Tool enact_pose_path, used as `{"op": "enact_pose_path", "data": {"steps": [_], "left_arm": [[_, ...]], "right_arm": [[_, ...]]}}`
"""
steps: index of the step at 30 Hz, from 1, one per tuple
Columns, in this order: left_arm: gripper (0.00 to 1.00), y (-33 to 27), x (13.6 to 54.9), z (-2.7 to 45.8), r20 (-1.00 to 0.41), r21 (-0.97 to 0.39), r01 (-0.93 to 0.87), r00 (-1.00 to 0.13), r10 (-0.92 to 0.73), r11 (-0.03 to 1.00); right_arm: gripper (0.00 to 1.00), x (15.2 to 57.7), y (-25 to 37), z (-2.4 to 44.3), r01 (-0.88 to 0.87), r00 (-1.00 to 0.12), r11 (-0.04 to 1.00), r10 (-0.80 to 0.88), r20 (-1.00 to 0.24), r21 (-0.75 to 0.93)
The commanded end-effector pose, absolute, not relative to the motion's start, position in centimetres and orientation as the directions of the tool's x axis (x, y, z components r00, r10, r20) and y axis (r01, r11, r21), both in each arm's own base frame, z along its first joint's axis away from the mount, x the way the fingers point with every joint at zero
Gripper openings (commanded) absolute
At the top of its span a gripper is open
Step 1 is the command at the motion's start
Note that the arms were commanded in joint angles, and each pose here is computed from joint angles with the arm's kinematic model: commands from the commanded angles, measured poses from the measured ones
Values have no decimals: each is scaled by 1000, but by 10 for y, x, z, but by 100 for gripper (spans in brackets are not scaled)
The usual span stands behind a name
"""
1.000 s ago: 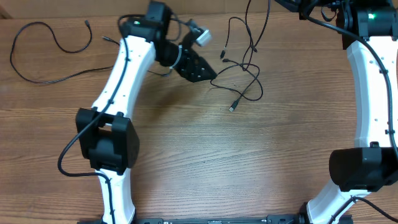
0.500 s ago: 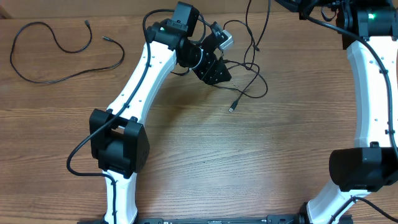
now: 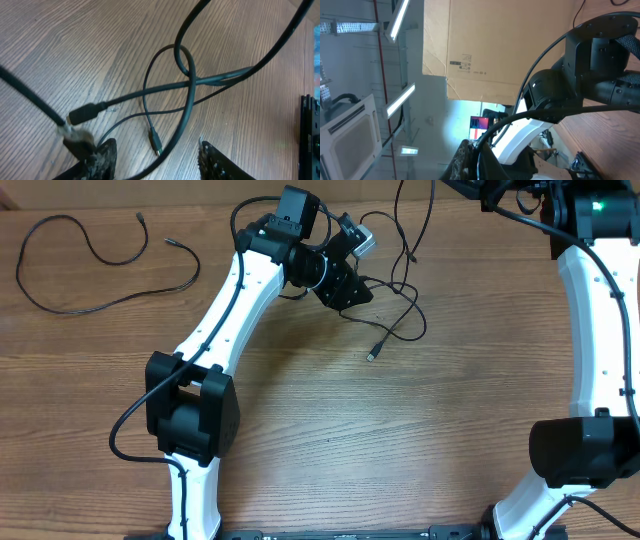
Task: Untangle cables
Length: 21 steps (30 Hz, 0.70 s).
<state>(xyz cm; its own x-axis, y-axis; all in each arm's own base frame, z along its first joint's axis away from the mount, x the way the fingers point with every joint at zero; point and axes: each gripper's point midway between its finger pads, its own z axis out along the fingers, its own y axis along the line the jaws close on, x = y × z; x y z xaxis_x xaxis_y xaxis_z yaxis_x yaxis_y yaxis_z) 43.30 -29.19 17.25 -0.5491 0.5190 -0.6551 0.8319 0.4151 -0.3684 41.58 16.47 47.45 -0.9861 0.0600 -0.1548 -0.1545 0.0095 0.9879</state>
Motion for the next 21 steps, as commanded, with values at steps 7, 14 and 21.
{"op": "enact_pose_path", "data": {"steps": [7,14,21], "left_arm": [[47,-304,422,190,-682,-372,848,-525,508,377],[37,-312,421,178,-663,-389,840,-541,517,379],[4,-310,425,180,-641,-434,796,-602,476,423]], "right_arm": [[4,397,166,498,-235,-970,11,59,-235,972],[4,396,166,498,-235,-970,10,54,-235,972],[4,396,166,498,-236,-970,10,51,-236,972]]}}
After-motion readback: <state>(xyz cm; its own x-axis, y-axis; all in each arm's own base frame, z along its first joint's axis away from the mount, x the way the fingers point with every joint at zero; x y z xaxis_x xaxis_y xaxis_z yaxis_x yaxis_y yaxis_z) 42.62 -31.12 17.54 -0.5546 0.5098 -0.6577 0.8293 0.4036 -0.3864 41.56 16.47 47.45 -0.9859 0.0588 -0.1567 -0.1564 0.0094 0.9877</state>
